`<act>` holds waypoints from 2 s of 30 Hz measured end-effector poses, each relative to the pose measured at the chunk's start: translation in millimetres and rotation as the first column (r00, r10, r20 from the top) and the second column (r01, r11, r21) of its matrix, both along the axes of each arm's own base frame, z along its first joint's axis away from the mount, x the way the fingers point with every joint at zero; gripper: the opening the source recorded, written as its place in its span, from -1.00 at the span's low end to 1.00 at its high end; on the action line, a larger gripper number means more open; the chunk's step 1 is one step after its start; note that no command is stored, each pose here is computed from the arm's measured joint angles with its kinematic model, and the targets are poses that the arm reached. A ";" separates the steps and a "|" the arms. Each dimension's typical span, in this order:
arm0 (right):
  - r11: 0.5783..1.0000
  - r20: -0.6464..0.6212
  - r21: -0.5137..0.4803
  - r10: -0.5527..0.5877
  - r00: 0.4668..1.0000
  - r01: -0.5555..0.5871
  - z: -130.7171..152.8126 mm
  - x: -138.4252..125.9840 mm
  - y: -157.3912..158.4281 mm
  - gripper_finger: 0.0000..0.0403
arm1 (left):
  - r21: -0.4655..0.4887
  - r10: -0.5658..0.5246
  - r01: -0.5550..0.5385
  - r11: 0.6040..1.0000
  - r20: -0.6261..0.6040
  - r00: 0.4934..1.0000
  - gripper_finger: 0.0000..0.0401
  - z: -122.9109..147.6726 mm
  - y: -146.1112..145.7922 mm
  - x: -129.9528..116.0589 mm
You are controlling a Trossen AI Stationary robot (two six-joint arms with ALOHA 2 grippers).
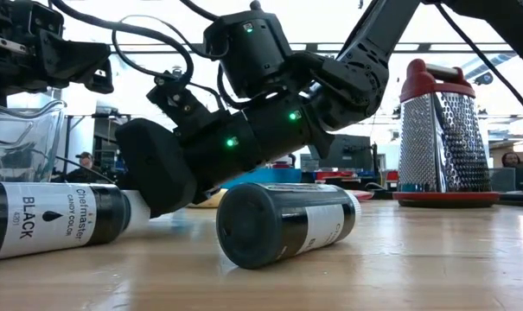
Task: Pick & Place Food Item
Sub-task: Put the pink food coloring into the blue bin
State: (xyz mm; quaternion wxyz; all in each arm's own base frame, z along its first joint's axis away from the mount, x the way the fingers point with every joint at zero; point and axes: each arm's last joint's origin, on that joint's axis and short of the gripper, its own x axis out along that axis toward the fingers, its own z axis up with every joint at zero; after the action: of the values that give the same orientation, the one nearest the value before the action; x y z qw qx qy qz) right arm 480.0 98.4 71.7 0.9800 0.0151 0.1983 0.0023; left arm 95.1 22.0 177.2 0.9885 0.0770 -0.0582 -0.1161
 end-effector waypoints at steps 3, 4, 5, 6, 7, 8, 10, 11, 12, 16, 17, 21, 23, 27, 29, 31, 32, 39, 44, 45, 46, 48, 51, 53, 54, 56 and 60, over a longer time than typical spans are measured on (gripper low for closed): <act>1.000 -0.003 -0.001 0.000 1.000 0.000 -0.4 -0.2 -0.1 -0.37 | 0.000 0.000 0.000 1.000 0.000 1.000 -0.87 0.0 0.0 0.0; 1.000 -0.003 -0.002 -0.001 1.000 0.001 -0.5 -0.7 0.0 -0.38 | 0.000 0.000 0.000 1.000 0.000 1.000 -0.87 0.0 0.0 0.0; 1.000 -0.004 -0.007 -0.003 1.000 0.003 0.7 -1.6 -0.3 -0.39 | 0.000 0.000 0.000 1.000 0.000 1.000 -0.87 0.0 0.0 0.0; 1.000 -0.006 -0.017 -0.007 1.000 0.007 2.2 -2.8 -0.5 -0.40 | 0.000 0.000 0.000 1.000 0.000 1.000 -0.87 0.0 0.0 0.0; 0.999 -0.007 -0.031 -0.011 1.000 0.011 4.4 -4.8 0.1 -0.41 | 0.000 0.000 0.000 1.000 0.000 1.000 -0.87 0.0 0.0 0.0; 0.999 -0.016 -0.050 -0.014 1.000 0.013 7.2 -7.0 -0.1 -0.41 | 0.000 0.000 0.000 1.000 0.000 1.000 -0.87 0.0 0.0 0.0; 0.996 -0.040 -0.084 -0.030 0.999 0.027 17.2 -11.5 0.5 -0.41 | 0.000 0.000 0.000 1.000 0.000 1.000 -0.87 0.0 0.0 0.0; 0.995 -0.048 -0.096 -0.041 0.998 0.036 24.6 -13.1 0.7 -0.41 | 0.000 0.000 0.000 1.000 0.000 1.000 -0.87 0.0 0.0 0.0; 0.993 -0.065 -0.110 -0.054 0.996 0.047 32.3 -15.3 -0.1 -0.41 | 0.000 0.000 0.000 1.000 0.000 1.000 -0.87 0.0 0.0 0.0; 0.986 -0.136 -0.152 -0.088 0.987 0.067 64.6 -25.4 -4.8 -0.42 | 0.000 -0.001 0.001 1.000 0.000 1.000 -0.87 0.0 0.0 0.0; 0.985 -0.151 -0.160 -0.093 0.984 0.069 73.3 -28.2 -7.3 -0.42 | 0.000 0.000 0.000 1.000 0.000 1.000 -0.87 0.0 0.0 0.0; 0.974 -0.246 -0.205 -0.151 0.958 0.101 109.7 -45.3 -24.7 -0.42 | 0.000 -0.001 0.001 1.000 0.000 1.000 -0.87 0.0 -0.1 0.0; 0.961 -0.292 -0.242 -0.201 0.935 0.131 125.9 -56.0 -36.9 -0.42 | 0.000 -0.001 0.001 1.000 0.001 1.000 -0.87 0.1 -0.1 0.0; 0.933 -0.329 -0.314 -0.280 0.902 0.176 159.7 -76.4 -65.5 -0.42 | 0.001 -0.001 0.001 1.000 0.000 1.000 -0.87 0.0 -0.1 0.0; 0.923 -0.315 -0.326 -0.308 0.898 0.202 179.0 -85.8 -82.3 -0.42 | 0.000 -0.001 0.001 1.000 0.000 1.000 -0.87 0.0 -0.1 0.0; 0.913 -0.301 -0.332 -0.341 0.890 0.238 194.1 -93.9 -100.1 -0.42 | 0.000 -0.001 0.001 1.000 0.000 1.000 -0.87 0.0 0.0 0.1; 0.908 -0.305 -0.336 -0.358 0.883 0.252 198.4 -97.6 -109.1 -0.42 | 0.000 -0.001 0.001 1.000 0.000 1.000 -0.87 0.0 0.0 0.1; 0.920 -0.392 -0.329 -0.339 0.855 0.214 215.7 -110.1 -155.4 -0.42 | -0.002 -0.001 0.001 1.000 -0.005 1.000 -0.87 -0.4 0.1 0.3; 0.918 -0.490 -0.332 -0.363 0.792 0.215 223.7 -107.9 -177.6 -0.42 | -0.002 0.000 0.000 1.000 -0.004 1.000 -0.87 -0.4 0.1 0.3; 0.916 -0.496 -0.337 -0.369 0.786 0.218 227.1 -106.2 -181.8 -0.42 | -0.002 0.000 0.000 1.000 -0.005 1.000 -0.87 -0.4 0.1 0.3; 0.913 -0.497 -0.343 -0.375 0.783 0.219 231.5 -104.5 -186.3 -0.42 | -0.001 0.000 0.000 1.000 -0.004 1.000 -0.87 -0.3 0.1 0.3; 0.909 -0.511 -0.358 -0.382 0.770 0.214 237.7 -102.4 -197.0 -0.42 | -0.002 0.000 0.000 1.000 -0.004 1.000 -0.87 -0.3 0.1 0.3; 0.901 -0.527 -0.374 -0.403 0.748 0.221 244.2 -99.5 -217.2 -0.42 | -0.001 0.000 0.000 1.000 -0.004 1.000 -0.87 -0.3 0.1 0.3; 0.897 -0.552 -0.378 -0.418 0.722 0.229 246.2 -100.2 -231.4 -0.42 | -0.002 0.000 0.000 1.000 -0.004 1.000 -0.87 -0.3 0.1 0.3; 0.896 -0.562 -0.377 -0.422 0.711 0.234 246.4 -100.0 -237.9 -0.41 | -0.002 0.000 0.000 1.000 -0.004 1.000 -0.87 -0.3 0.1 0.3; 0.900 -0.586 -0.361 -0.424 0.690 0.246 246.2 -100.2 -251.0 -0.41 | -0.002 -0.001 0.001 1.000 -0.004 1.000 -0.87 -0.3 0.1 0.3; 0.891 -0.601 -0.354 -0.450 0.661 0.285 246.5 -98.4 -276.2 -0.41 | -0.002 0.000 0.000 1.000 -0.004 1.000 -0.87 -0.3 0.1 0.3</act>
State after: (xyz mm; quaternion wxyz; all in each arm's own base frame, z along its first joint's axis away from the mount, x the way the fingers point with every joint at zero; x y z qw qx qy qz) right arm 381.6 -177.8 318.2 0.8172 -0.0583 0.5274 -0.2253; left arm 95.4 22.2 176.9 0.9887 0.0760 -0.0564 -0.1164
